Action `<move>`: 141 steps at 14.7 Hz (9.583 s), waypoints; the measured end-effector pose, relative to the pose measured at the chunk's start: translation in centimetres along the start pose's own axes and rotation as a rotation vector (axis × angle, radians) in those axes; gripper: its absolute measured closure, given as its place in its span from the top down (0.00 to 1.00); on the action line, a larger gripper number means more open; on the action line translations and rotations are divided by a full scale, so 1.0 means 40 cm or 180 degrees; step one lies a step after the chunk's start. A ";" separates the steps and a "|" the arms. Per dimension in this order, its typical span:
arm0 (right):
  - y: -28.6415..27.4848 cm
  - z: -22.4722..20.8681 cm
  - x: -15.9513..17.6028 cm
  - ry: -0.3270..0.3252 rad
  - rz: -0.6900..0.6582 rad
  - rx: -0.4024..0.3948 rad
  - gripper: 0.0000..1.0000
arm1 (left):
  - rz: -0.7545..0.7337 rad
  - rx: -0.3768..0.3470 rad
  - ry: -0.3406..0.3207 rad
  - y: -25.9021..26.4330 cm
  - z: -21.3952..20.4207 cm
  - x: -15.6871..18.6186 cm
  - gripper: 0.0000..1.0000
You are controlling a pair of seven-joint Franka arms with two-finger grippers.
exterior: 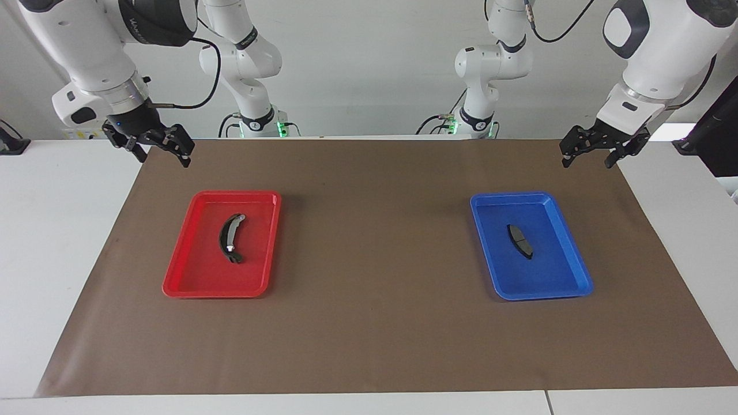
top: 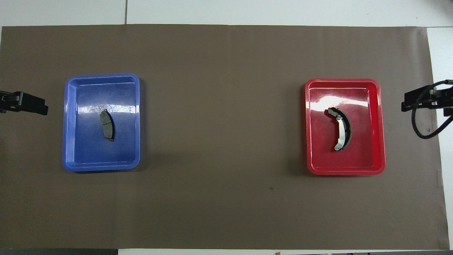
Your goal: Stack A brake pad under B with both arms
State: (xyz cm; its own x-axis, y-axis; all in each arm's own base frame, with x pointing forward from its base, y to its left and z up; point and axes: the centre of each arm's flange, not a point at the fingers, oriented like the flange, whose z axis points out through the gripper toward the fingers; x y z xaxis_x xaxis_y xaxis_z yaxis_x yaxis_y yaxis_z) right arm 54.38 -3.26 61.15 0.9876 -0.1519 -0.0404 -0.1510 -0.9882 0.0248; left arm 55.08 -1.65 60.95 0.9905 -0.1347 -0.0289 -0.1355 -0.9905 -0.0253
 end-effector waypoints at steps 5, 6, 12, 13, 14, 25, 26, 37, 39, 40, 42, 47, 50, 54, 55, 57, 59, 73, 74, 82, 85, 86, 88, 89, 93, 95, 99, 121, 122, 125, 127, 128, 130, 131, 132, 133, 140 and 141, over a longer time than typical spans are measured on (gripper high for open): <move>-0.003 0.000 0.000 0.0000 -0.0007 0.0000 1.00 | 0.0000 0.0000 0.0000 0.000 0.000 0.000 1.00; -0.003 0.000 0.000 0.0000 -0.0007 0.0000 1.00 | 0.0000 0.0000 0.0000 0.000 0.000 0.000 1.00; -0.003 0.000 0.000 0.0006 -0.0007 0.0000 1.00 | 0.0001 0.0007 0.0070 0.000 0.009 0.006 1.00; -0.004 -0.001 0.000 0.0006 -0.0009 0.0000 1.00 | 0.0003 0.0016 0.0162 0.000 0.022 0.012 1.00; -0.005 -0.001 0.000 0.0006 -0.0011 0.0000 1.00 | 0.0006 0.0023 0.0243 0.001 0.047 0.016 1.00; -0.009 0.006 0.001 0.0004 -0.0022 0.0000 1.00 | -0.0385 -0.0016 0.0454 0.028 0.608 0.067 0.99; -0.010 0.014 0.004 0.0038 -0.0023 0.0004 1.00 | -0.0466 -0.0024 0.0465 0.029 0.651 0.075 0.96; -0.039 0.458 0.017 0.0311 -0.0402 0.0192 1.00 | -0.0647 -0.0045 0.0220 0.085 0.783 0.037 0.86; -0.041 0.562 0.018 0.0402 -0.0535 0.0183 1.00 | -0.0654 -0.0047 0.0245 0.085 0.773 0.037 0.62; -0.041 0.606 0.013 0.0409 -0.0570 0.0176 1.00 | -0.0658 -0.0048 0.0258 0.085 0.762 0.036 0.48; -0.041 0.661 0.005 0.0363 -0.0590 0.0168 1.00 | -0.0659 -0.0047 0.0250 0.086 0.727 0.030 0.36; -0.059 0.739 -0.007 0.0347 -0.0584 0.0210 1.00 | -0.0449 -0.0043 0.0278 0.177 0.517 0.048 0.36; -0.064 0.790 -0.006 0.0336 -0.0607 0.0197 0.99 | -0.0212 -0.0085 0.0376 0.384 0.475 0.061 0.36; -0.064 0.799 -0.006 0.0320 -0.0610 0.0195 0.91 | -0.0115 -0.0150 0.0372 0.737 0.513 0.076 0.36; -0.064 0.799 -0.006 0.0320 -0.0611 0.0195 0.91 | -0.0116 -0.0160 0.0361 0.814 0.535 0.082 0.36; -0.064 0.799 -0.006 0.0320 -0.0611 0.0195 0.70 | -0.0088 -0.0177 0.0354 0.946 0.583 0.100 0.36; -0.065 0.798 -0.005 0.0323 -0.0612 0.0196 0.45 | 0.0008 -0.0167 0.0320 1.038 0.640 0.108 0.36; -0.198 0.641 0.062 0.0230 -0.0384 0.0351 0.42 | -0.0330 -0.0050 0.0211 0.790 0.482 0.103 0.99; -0.242 0.619 0.063 0.0236 -0.0340 0.0371 0.42 | -0.0375 -0.0025 0.0168 0.699 0.433 0.095 0.99; -0.730 0.558 0.045 0.0137 -0.0084 0.0439 0.42 | -0.0319 -0.0001 0.0060 0.177 0.208 0.043 1.00; -0.860 0.607 0.047 0.0100 0.0006 0.0451 0.42 | -0.0291 -0.0005 -0.0038 0.059 0.126 0.016 1.00; -0.895 0.622 0.038 0.0084 0.0018 0.0445 0.42 | -0.0267 -0.0008 -0.0051 0.033 0.098 0.009 1.00; -0.954 0.648 0.009 0.0075 -0.0002 0.0393 0.42 | -0.0262 -0.0012 -0.0053 0.000 0.044 -0.001 1.00; -0.971 0.655 -0.001 0.0085 -0.0016 0.0367 0.42 | -0.0273 -0.0012 -0.0039 -0.010 0.021 -0.005 1.00; -1.001 0.684 -0.020 0.0094 -0.0088 0.0339 0.42 | -0.0310 -0.0012 -0.0018 -0.026 -0.024 -0.014 1.00; -1.008 0.703 -0.029 0.0097 -0.0126 0.0307 0.42 | -0.0312 -0.0013 -0.0024 -0.027 -0.025 -0.015 1.00; -1.016 0.725 -0.034 0.0164 -0.0146 0.0347 0.42 | -0.0290 -0.0015 -0.0047 -0.017 -0.024 -0.016 1.00; -1.033 0.762 -0.063 0.0235 -0.0197 0.0398 0.42 | -0.0318 -0.0016 -0.0049 -0.029 -0.023 -0.017 1.00; -1.032 0.763 -0.063 0.0236 -0.0197 0.0400 0.42 | -0.0318 -0.0016 -0.0049 -0.029 -0.023 -0.017 1.00; -1.032 0.764 -0.063 0.0240 -0.0197 0.0402 0.42 | -0.0318 -0.0016 -0.0049 -0.029 -0.023 -0.017 1.00; -1.032 0.763 -0.063 0.0242 -0.0193 0.0404 0.59 | -0.0318 -0.0016 -0.0049 -0.029 -0.023 -0.017 1.00; -1.032 0.761 -0.063 0.0246 -0.0191 0.0407 0.69 | -0.0318 -0.0016 -0.0049 -0.029 -0.023 -0.017 1.00; -1.032 0.755 -0.063 0.0255 -0.0190 0.0414 0.89 | -0.0318 -0.0016 -0.0049 -0.029 -0.023 -0.017 1.00; -1.033 0.749 -0.063 0.0259 -0.0190 0.0418 0.99 | -0.0318 -0.0016 -0.0049 -0.029 -0.023 -0.017 1.00; -1.032 0.741 -0.061 0.0264 -0.0189 0.0417 1.00 | -0.0318 -0.0016 -0.0049 -0.029 -0.023 -0.017 1.00; -1.029 0.728 -0.057 0.0296 -0.0193 0.0409 1.00 | -0.0318 -0.0016 -0.0049 -0.029 -0.023 -0.017 1.00; -0.744 0.472 0.096 0.0656 0.0107 0.0220 1.00 | -0.0318 -0.0016 -0.0049 -0.029 -0.023 -0.017 1.00; -0.679 0.435 0.116 0.0654 0.0120 0.0188 1.00 | -0.0318 -0.0016 -0.0049 -0.029 -0.023 -0.017 1.00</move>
State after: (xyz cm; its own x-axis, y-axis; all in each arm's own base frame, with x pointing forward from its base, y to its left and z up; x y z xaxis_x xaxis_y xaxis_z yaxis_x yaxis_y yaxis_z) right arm 62.28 22.57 42.91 0.9684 -0.1877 0.1640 -0.1842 -0.9822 -0.0363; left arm 54.57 -0.44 61.92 0.9985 -0.0350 -0.0418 -0.0360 -0.9991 -0.0238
